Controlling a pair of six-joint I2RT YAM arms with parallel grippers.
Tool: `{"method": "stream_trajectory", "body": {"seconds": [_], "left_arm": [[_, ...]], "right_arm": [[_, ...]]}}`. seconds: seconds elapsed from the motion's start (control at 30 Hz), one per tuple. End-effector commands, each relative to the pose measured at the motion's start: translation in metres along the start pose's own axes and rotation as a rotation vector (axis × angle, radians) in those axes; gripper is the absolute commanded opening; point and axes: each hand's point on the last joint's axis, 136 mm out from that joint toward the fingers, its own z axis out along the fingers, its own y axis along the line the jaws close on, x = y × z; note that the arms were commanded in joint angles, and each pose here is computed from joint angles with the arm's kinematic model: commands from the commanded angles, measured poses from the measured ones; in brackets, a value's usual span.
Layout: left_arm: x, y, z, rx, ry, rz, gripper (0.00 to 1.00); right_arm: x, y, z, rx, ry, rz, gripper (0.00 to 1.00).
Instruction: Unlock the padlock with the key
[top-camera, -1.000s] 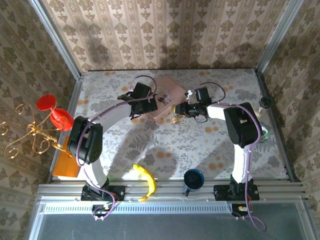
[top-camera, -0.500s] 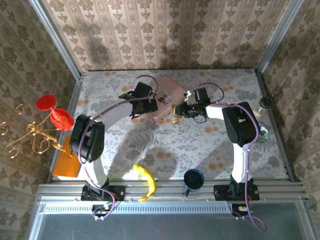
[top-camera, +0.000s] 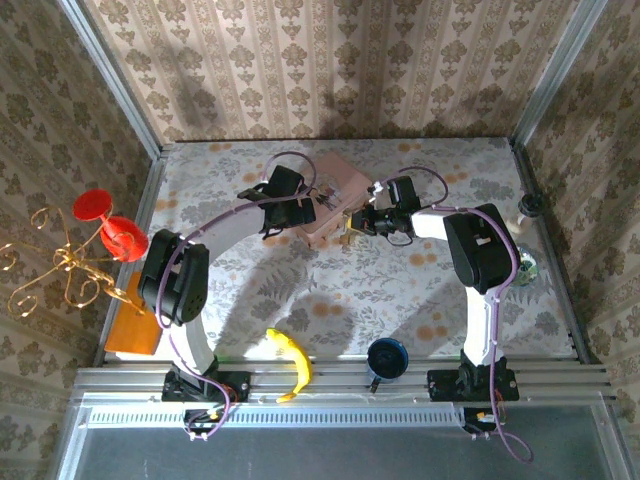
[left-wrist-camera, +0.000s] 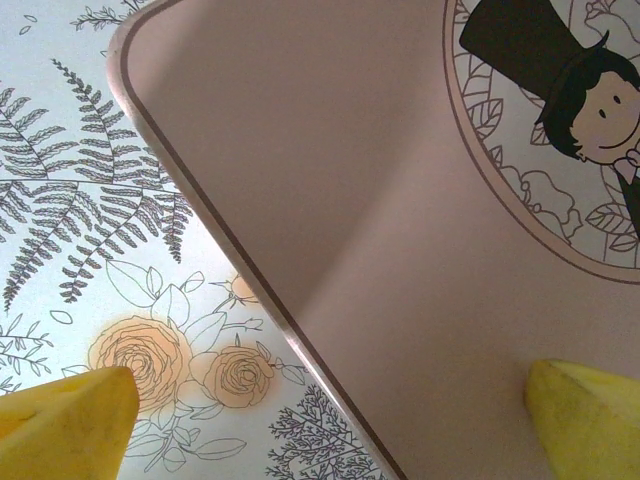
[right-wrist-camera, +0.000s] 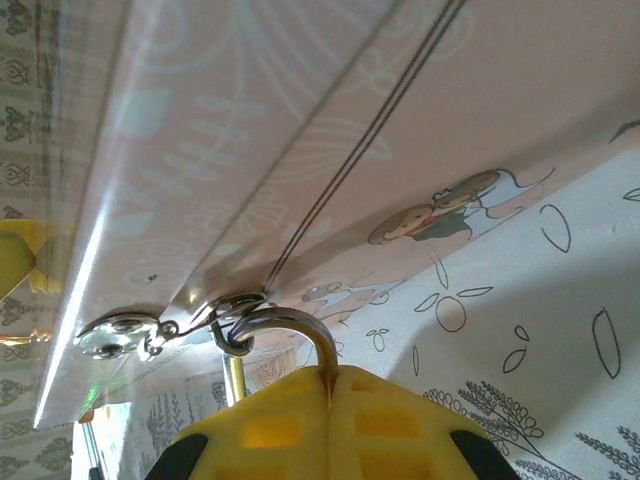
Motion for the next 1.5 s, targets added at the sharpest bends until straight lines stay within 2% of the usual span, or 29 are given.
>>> {"method": "stream_trajectory", "body": {"seconds": [0.0, 0.4, 1.13, 1.47], "left_arm": [[0.013, 0.012, -0.002, -0.029, 0.041, 0.002, 1.00], [0.011, 0.014, -0.006, -0.027, 0.030, -0.001, 1.00], [0.009, 0.022, -0.013, -0.019, 0.022, -0.020, 1.00], [0.023, 0.037, -0.006, -0.080, 0.050, 0.005, 1.00]], "right_arm": [[-0.001, 0.009, -0.001, -0.022, -0.021, 0.006, 0.00], [-0.012, 0.020, -0.009, -0.040, -0.077, 0.078, 0.00], [-0.025, 0.021, -0.015, -0.025, -0.136, 0.095, 0.00], [-0.026, 0.020, -0.021, -0.033, -0.180, 0.171, 0.00]]}}
